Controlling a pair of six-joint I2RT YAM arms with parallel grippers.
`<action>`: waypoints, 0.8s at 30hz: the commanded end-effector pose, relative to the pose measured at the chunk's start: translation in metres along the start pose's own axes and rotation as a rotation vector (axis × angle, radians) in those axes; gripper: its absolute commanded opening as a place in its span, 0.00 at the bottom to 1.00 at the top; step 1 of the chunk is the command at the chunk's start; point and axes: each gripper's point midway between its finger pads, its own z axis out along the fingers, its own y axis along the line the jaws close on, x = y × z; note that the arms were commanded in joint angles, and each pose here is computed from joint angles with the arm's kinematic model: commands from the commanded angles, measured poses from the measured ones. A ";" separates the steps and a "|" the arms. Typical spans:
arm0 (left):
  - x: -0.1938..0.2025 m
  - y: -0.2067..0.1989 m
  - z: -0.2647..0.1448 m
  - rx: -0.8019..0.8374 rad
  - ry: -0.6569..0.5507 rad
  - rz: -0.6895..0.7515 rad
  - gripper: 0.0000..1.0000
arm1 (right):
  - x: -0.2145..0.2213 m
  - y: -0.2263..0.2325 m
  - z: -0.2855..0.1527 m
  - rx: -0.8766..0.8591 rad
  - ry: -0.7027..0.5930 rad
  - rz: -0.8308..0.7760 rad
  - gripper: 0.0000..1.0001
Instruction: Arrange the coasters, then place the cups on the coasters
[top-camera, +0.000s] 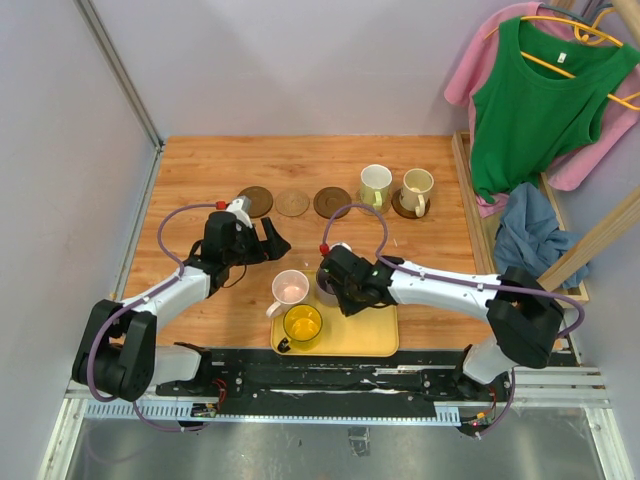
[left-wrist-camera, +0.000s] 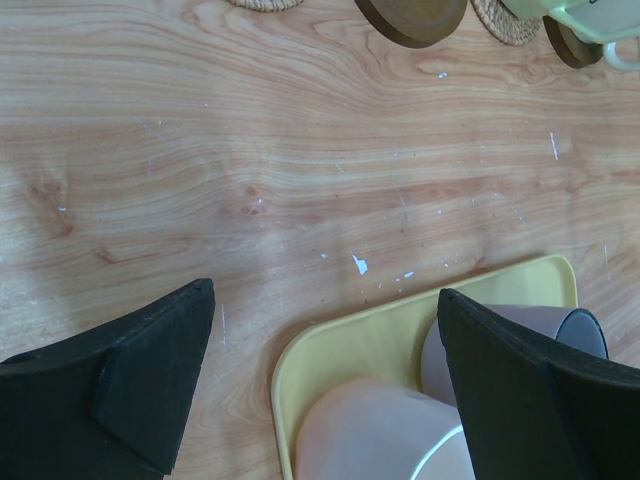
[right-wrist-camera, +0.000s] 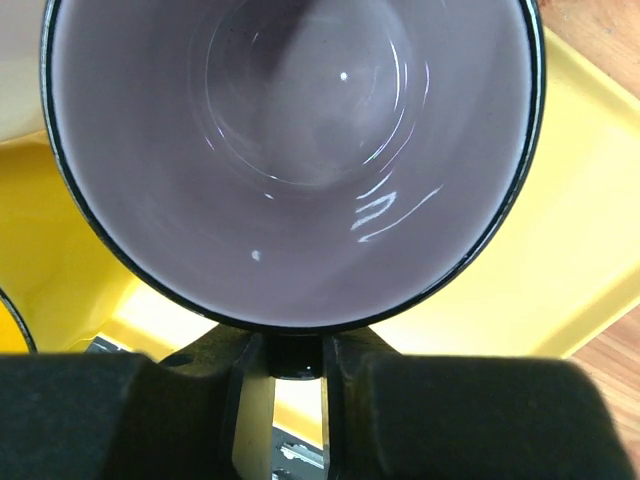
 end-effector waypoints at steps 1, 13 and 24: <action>-0.004 -0.007 -0.004 0.028 -0.023 0.000 0.96 | -0.004 -0.003 -0.011 0.067 -0.025 -0.014 0.01; -0.020 -0.012 -0.018 0.023 -0.078 0.038 0.96 | -0.085 -0.011 -0.047 0.230 -0.249 0.043 0.01; -0.013 -0.014 -0.031 0.041 -0.083 0.047 0.96 | -0.183 -0.048 -0.027 0.416 -0.321 0.172 0.01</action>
